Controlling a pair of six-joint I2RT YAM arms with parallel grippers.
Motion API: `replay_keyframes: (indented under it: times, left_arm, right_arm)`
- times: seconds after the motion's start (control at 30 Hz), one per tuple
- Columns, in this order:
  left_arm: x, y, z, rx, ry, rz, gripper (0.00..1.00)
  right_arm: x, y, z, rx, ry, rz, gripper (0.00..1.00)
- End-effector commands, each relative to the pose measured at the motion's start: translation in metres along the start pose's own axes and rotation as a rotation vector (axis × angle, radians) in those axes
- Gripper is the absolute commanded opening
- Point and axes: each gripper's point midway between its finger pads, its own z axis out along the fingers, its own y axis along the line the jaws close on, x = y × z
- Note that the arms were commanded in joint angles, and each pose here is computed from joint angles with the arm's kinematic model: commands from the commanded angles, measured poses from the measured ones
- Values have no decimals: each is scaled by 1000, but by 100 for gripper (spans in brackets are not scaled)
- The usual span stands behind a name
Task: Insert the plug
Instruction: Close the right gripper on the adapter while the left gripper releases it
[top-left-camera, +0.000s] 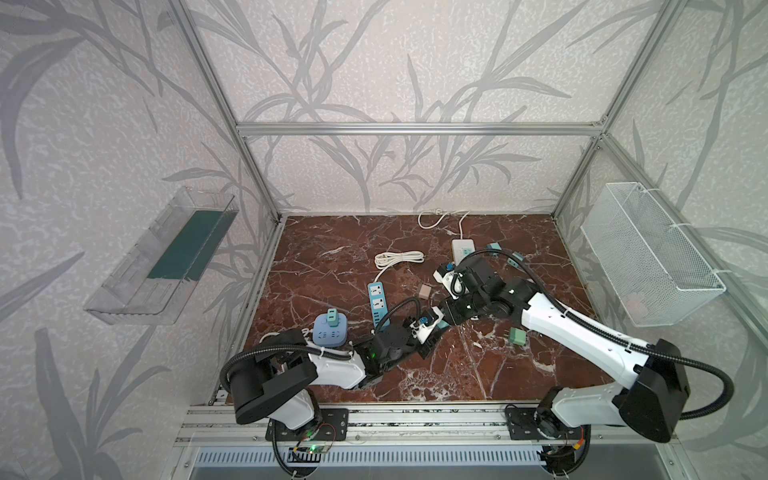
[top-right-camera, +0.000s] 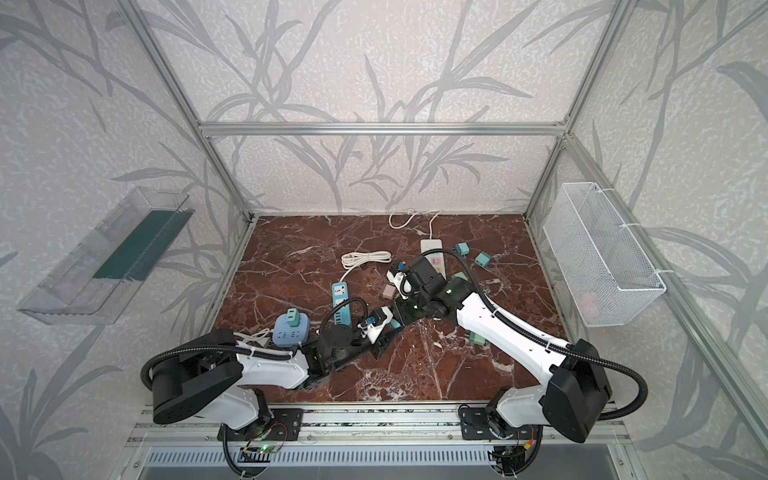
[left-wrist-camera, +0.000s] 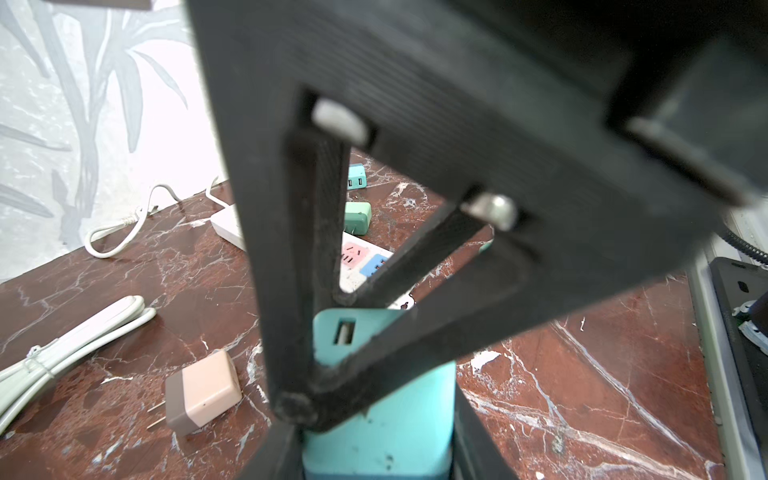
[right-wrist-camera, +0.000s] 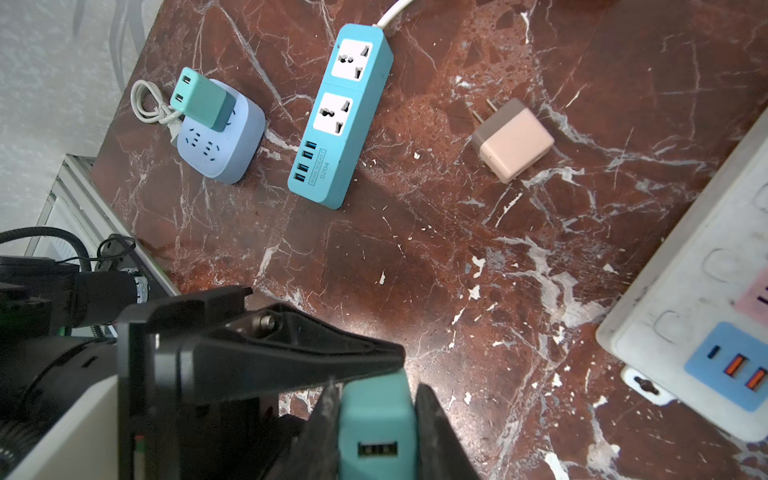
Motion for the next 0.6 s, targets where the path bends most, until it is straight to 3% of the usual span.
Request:
replay_keyframes:
  times: [0.0,0.13,0.2,0.27,0.47,0.57]
  left_arm:
    - [-13,6,-6,-34,-46,6,0]
    - [-14,6,-6,-35,-49,8,0]
    - [-14,7,-6,-39,-50,9,0]
    - [-15,7,-6,-39,-52,11,0]
    - [-19,8,-7,-45,-64,10,0]
    - [-21,8,-9,-44,-68,14,0]
  right_arm:
    - [-9,4,-9,-8,-15,7,46]
    - [-6,3,-10,-5,-11,-2,45]
    - [-4,2,-11,4,-7,-5,34]
    - [-3,4,-11,-7,-1,-6,31]
    - [-2,8,-6,-39,16,-7,44]
    - [-1,9,-4,-45,22,-7,41]
